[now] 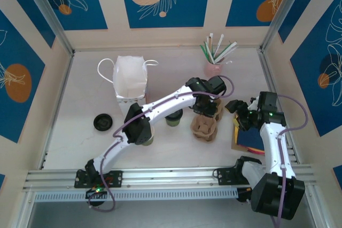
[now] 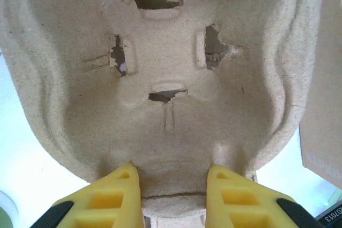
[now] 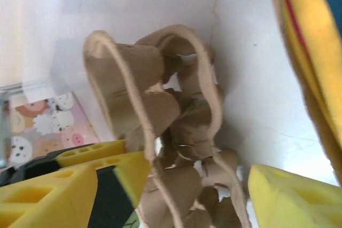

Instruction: Pack the takeout coffee

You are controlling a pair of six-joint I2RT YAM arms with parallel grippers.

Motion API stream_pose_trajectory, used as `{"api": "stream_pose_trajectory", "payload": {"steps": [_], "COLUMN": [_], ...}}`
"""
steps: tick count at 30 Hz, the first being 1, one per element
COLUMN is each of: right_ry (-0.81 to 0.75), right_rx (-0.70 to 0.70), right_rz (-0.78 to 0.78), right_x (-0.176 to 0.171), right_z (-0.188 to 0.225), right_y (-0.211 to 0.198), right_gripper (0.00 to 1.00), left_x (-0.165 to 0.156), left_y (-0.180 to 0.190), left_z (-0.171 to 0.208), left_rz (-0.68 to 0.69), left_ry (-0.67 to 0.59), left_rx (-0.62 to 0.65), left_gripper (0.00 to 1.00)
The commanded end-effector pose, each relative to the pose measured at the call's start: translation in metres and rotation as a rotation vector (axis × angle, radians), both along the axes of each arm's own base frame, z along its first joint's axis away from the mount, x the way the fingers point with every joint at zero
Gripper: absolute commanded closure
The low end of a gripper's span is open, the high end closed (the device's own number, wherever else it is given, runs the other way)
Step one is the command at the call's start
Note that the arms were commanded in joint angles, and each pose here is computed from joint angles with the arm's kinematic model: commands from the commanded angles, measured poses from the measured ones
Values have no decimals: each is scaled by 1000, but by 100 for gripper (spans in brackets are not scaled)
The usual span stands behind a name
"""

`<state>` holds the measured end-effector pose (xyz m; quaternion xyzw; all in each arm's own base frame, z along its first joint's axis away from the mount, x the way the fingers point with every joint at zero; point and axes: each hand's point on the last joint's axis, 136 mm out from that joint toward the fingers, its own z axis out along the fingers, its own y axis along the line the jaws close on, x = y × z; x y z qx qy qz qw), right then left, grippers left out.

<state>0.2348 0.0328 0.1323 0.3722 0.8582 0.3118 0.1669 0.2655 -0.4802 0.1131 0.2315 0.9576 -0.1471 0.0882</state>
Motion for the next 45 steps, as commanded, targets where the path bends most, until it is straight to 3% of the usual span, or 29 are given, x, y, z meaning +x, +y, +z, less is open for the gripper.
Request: {"api": "stream_pose_trajectory", "payload": {"steps": [1,4,12,23,34,45], "right_ry": [67,79,36,-108,-312,-333], "right_rx": [-60,-79,-31,47,-101,-121], "right_rz": [-56,-84,-90,19,236,367], "right_x": [-12,-14,-5,24,50,68], "right_z": [0,2,14,53,108,116], "right_y": [-13,-20,-18,6,61,110], "right_gripper": [15,1,1,1,1,1], "left_x": [11,17,34,58,73,88], "left_y": [6,5,7,27,81,164], "left_z": [39,51,97,186,273,330], "left_rz": [26,30,31,34,79,192], "left_ry": [-65,-94,-198,-450,-695,-880], "left_rx": [-55,-84,-171,-272,-283,-187], "left_gripper": [76,76,77,77,77,78]}}
